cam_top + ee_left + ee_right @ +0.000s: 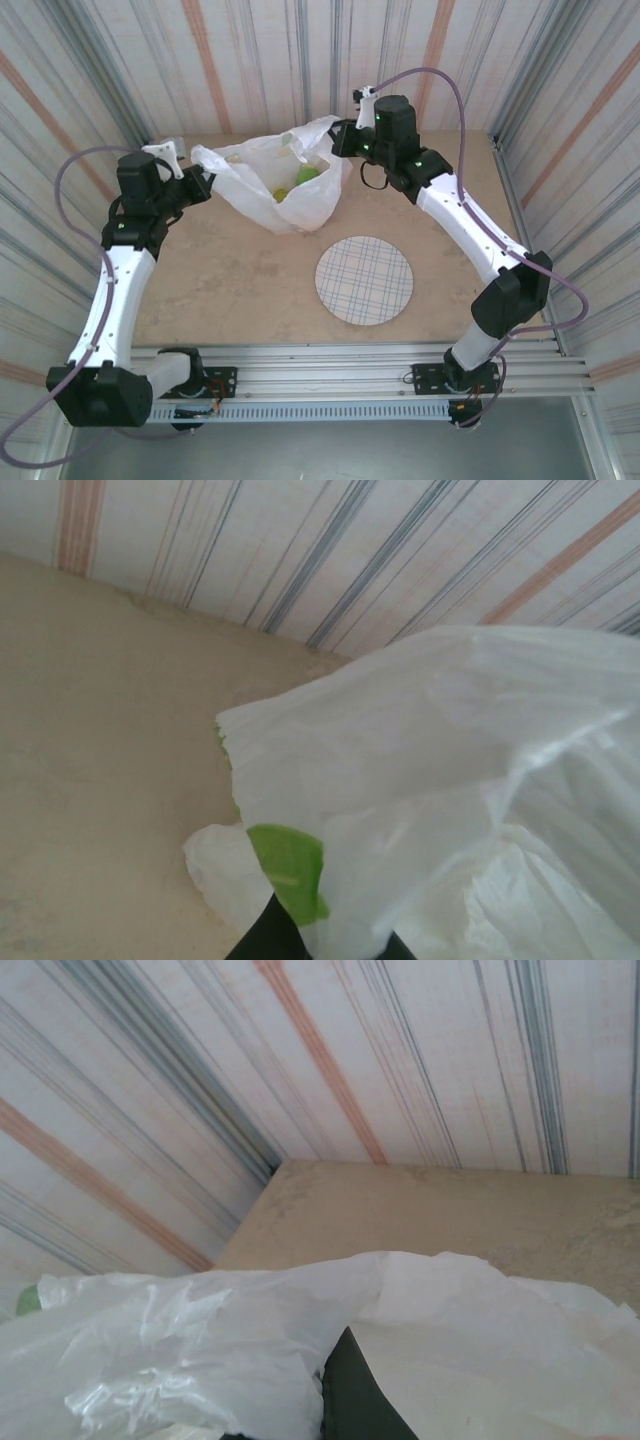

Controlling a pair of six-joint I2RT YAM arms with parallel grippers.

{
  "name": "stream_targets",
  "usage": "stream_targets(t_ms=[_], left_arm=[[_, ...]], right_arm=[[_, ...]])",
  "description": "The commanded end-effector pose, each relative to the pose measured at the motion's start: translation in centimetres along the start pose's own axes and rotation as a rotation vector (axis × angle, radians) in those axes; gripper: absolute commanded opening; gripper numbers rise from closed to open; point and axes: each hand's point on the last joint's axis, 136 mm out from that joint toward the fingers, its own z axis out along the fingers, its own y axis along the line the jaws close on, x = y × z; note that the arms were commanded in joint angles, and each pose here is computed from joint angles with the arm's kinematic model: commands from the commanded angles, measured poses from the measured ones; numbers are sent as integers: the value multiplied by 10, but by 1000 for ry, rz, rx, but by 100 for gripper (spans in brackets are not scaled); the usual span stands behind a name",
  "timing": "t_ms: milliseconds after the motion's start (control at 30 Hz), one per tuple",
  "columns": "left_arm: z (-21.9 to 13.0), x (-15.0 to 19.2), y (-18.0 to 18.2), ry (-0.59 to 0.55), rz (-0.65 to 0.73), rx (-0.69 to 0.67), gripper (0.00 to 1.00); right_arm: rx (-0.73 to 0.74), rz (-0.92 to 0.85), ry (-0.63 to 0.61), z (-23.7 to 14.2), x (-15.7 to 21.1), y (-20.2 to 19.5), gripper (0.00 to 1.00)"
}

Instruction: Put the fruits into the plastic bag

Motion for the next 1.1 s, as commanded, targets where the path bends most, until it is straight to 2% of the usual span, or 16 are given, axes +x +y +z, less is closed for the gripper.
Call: stream_targets(t_ms=[0,300,500,567,667,833,933,1067], left_arm=[[6,-8,-9,11,-29,52,0],[55,27,7,164,-113,63,3],[57,15,0,146,-105,90,4],[55,10,-4,138,-82,95,9],[48,7,-5,133,-57,92,21],[23,7,-7,118,-41,105,47],[6,15,-4,111,-29,105,54],[-11,30,9,78,-37,50,59]], right_arm=[[53,8,-23,9,-9,-15,0],[206,98,142,55,48,-103,0],[211,127,163,54,49,-117,5],[208,123,152,46,42,-116,11],[203,115,132,31,29,-113,27],[161,85,119,-4,16,-99,47],[147,45,111,-30,12,-89,54],[191,-2,78,-67,11,-95,60]])
